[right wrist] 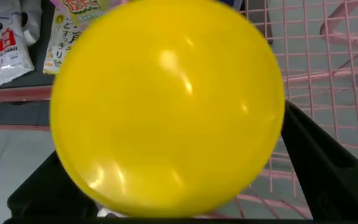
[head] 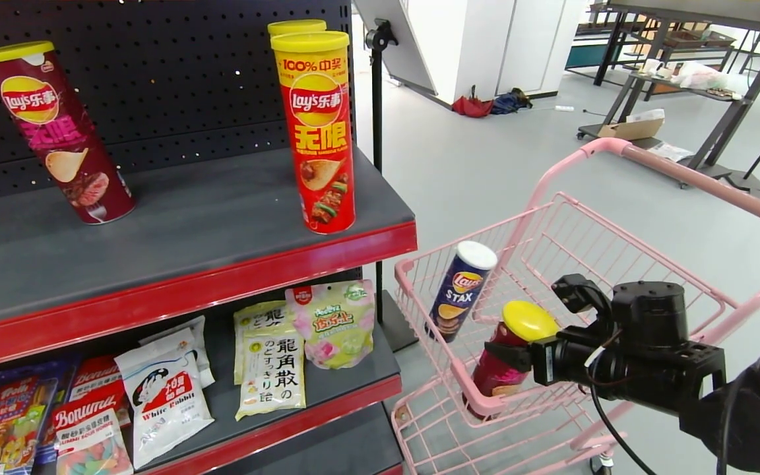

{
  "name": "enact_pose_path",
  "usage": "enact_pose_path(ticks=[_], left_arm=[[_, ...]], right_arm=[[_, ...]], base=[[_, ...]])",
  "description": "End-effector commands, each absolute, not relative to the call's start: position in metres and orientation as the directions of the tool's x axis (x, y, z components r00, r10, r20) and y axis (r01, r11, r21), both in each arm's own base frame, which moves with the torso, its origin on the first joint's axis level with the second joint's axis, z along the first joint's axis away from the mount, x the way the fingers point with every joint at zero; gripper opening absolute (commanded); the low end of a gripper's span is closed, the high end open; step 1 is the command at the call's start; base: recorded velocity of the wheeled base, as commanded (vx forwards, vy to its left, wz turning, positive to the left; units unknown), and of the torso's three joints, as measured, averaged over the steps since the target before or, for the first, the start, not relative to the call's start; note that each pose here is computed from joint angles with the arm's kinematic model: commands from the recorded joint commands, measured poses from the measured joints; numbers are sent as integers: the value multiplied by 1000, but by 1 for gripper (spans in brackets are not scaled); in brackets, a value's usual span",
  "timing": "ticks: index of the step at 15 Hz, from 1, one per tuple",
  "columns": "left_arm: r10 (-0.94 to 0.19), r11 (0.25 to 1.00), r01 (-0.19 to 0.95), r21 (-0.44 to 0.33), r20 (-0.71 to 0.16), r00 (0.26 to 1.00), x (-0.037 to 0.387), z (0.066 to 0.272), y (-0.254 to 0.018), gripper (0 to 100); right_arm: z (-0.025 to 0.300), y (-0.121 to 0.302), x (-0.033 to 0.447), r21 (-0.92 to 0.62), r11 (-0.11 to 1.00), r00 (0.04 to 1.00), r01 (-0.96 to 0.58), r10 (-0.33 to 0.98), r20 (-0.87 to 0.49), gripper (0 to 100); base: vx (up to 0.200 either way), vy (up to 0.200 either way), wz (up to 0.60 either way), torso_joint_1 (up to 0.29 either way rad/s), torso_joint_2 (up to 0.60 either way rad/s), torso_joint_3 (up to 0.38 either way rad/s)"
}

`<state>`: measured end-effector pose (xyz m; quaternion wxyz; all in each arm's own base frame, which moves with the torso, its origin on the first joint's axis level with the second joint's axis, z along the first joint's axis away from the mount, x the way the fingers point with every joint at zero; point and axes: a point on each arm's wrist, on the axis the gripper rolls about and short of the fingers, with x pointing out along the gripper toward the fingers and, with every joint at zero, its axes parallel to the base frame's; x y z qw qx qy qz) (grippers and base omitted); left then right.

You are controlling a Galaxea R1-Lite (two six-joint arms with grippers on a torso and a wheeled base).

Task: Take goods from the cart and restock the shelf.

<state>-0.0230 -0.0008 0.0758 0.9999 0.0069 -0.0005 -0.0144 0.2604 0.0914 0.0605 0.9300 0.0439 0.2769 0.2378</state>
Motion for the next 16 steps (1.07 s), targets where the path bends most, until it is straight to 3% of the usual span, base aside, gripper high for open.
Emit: enact_pose_path(ticks=[1,2,10,16], left_arm=[[-29,999,29,14,0,1000,-23,76,-1,100],[-29,999,29,14,0,1000,-23,76,-1,100],[-28,1000,28,14,0,1000,-23,76,-1,100],[-29,999,29,14,0,1000,-23,76,-1,100]], right_arm=[[56,93,265,214,885,732,-414,463,-500,100],[53,94,267,213,887,730,-410,459,-506,0],[54,94,271,194,892,762,-407,449,-466,0],[150,84,258,135,911,894,-391,410,-179,0]], base=[[0,0,0,0,0,0],[0,0,0,0,0,0],[0,0,0,0,0,0],[0,0,0,0,0,0]])
